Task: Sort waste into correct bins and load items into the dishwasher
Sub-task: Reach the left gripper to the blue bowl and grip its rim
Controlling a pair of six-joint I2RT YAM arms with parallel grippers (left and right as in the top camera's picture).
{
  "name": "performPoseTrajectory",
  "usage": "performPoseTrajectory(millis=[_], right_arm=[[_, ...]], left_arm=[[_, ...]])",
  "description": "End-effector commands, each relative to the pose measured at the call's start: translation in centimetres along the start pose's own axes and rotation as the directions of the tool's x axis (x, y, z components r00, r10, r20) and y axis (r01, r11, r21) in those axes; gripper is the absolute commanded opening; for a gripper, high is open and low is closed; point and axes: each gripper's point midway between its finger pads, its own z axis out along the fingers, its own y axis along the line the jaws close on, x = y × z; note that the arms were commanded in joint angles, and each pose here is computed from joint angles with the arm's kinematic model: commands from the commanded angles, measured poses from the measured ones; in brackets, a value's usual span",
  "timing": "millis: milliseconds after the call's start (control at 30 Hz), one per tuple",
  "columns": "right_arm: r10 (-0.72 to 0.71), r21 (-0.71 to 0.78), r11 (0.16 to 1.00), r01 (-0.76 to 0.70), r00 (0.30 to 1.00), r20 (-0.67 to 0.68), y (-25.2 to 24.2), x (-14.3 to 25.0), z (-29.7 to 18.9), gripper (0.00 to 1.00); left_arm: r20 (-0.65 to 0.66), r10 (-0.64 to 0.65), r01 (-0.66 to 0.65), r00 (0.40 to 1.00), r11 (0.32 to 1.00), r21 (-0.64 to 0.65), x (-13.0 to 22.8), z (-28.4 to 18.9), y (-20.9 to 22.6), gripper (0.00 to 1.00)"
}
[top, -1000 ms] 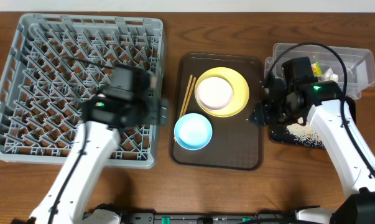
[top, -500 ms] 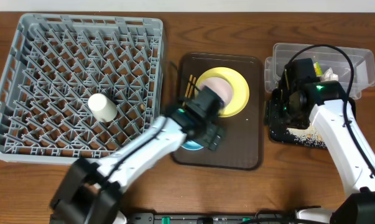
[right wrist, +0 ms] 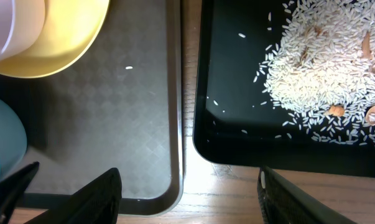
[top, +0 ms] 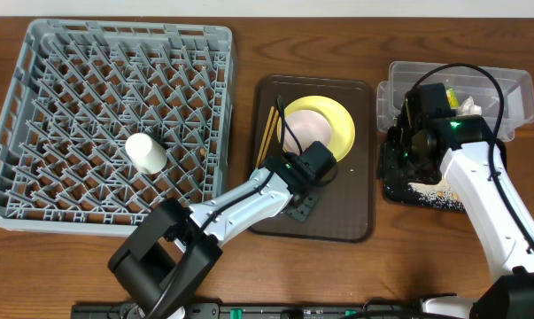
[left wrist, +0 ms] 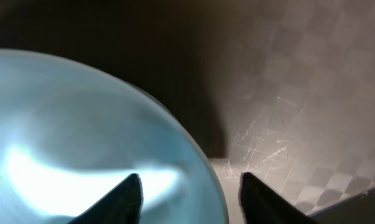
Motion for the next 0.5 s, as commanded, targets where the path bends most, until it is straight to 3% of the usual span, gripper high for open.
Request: performPoseTrajectory(millis=[0, 300, 400, 467], right_arm=[[0.026, 0.014, 1.000, -0.026, 1.000, 0.010, -0.5, -0.4, -0.2, 0.68], [0.026, 0.014, 1.000, -0.026, 1.000, 0.010, -0.5, -0.3, -0.2, 0.67], [0.026, 0.014, 1.000, -0.026, 1.000, 0.010, -0.5, -0.3, -0.2, 0.67], [0.026, 0.014, 1.000, -0.026, 1.000, 0.010, -0.5, -0.3, -0.2, 0.67]], left_arm=[[0.003, 0.000, 0.000, 1.000, 1.000, -0.008, -0.2, -0.1, 0.1, 0.41], [-0.008, -0.001, 0.002, 1.000, 1.000, 0.025, 0.1, -0.1, -0.5, 0.19], [0.001, -0.002, 0.002, 1.000, 1.000, 0.027, 0.0, -0.6, -0.5, 0.07], [0.019, -0.001, 0.001, 1.000, 0.999, 0.032, -0.3, -1.4, -0.6, 0.06]])
